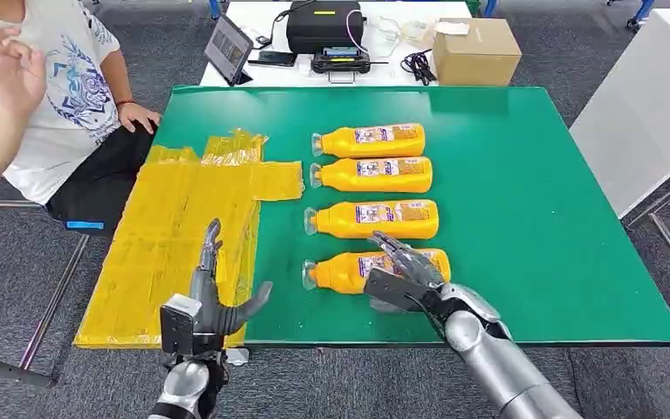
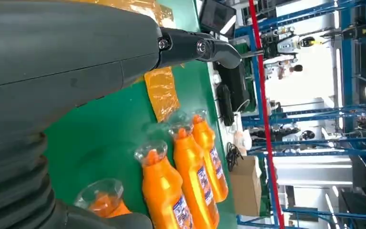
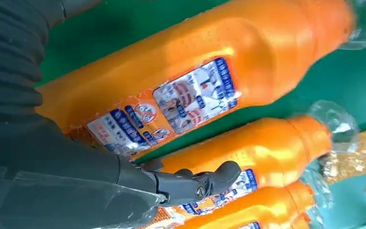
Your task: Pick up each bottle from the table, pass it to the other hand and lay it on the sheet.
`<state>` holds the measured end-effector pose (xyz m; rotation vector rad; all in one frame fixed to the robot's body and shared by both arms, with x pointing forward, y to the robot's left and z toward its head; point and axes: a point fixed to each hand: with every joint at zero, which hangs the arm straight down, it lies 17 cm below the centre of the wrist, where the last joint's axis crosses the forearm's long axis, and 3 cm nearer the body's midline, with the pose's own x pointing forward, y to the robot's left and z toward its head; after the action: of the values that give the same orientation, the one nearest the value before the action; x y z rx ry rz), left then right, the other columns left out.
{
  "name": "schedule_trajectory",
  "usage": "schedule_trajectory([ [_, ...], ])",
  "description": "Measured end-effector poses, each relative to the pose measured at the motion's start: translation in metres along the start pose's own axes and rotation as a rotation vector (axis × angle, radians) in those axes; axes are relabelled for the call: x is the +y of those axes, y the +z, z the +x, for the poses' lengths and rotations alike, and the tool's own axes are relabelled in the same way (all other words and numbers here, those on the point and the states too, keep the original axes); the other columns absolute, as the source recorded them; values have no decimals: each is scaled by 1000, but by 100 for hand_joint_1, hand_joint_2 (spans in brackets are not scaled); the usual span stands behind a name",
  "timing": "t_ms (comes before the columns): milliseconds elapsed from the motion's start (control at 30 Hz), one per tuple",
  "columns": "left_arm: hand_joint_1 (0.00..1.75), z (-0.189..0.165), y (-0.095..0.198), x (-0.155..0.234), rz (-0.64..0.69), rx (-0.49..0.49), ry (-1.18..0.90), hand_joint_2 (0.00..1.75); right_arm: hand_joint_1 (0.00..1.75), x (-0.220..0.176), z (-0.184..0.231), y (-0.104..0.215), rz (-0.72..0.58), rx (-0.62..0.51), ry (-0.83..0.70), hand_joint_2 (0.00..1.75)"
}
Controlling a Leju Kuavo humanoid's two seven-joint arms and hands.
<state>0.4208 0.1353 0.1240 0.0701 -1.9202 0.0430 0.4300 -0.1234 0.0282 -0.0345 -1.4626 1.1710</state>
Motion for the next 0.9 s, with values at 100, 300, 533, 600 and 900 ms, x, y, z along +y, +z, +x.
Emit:
schedule_trajectory([
  [100, 0, -2, 1, -1, -3, 11, 13, 175, 0, -4, -8, -1, 20, 32, 42, 175],
  [300, 0, -4, 0, -1, 0, 20, 16, 175, 0, -13, -15, -3, 52, 64, 87, 175],
  [533, 0, -13, -3, -7, -12, 47, 39, 175, 0, -18, -29, -2, 117, 121, 159, 175],
  [600, 0, -15, -2, -8, -16, 58, 52, 175, 0, -18, -31, -3, 125, 129, 183, 175],
  [900, 0, -19, -3, -12, -29, 77, 74, 175, 0, -14, -48, 7, 232, 158, 226, 175],
])
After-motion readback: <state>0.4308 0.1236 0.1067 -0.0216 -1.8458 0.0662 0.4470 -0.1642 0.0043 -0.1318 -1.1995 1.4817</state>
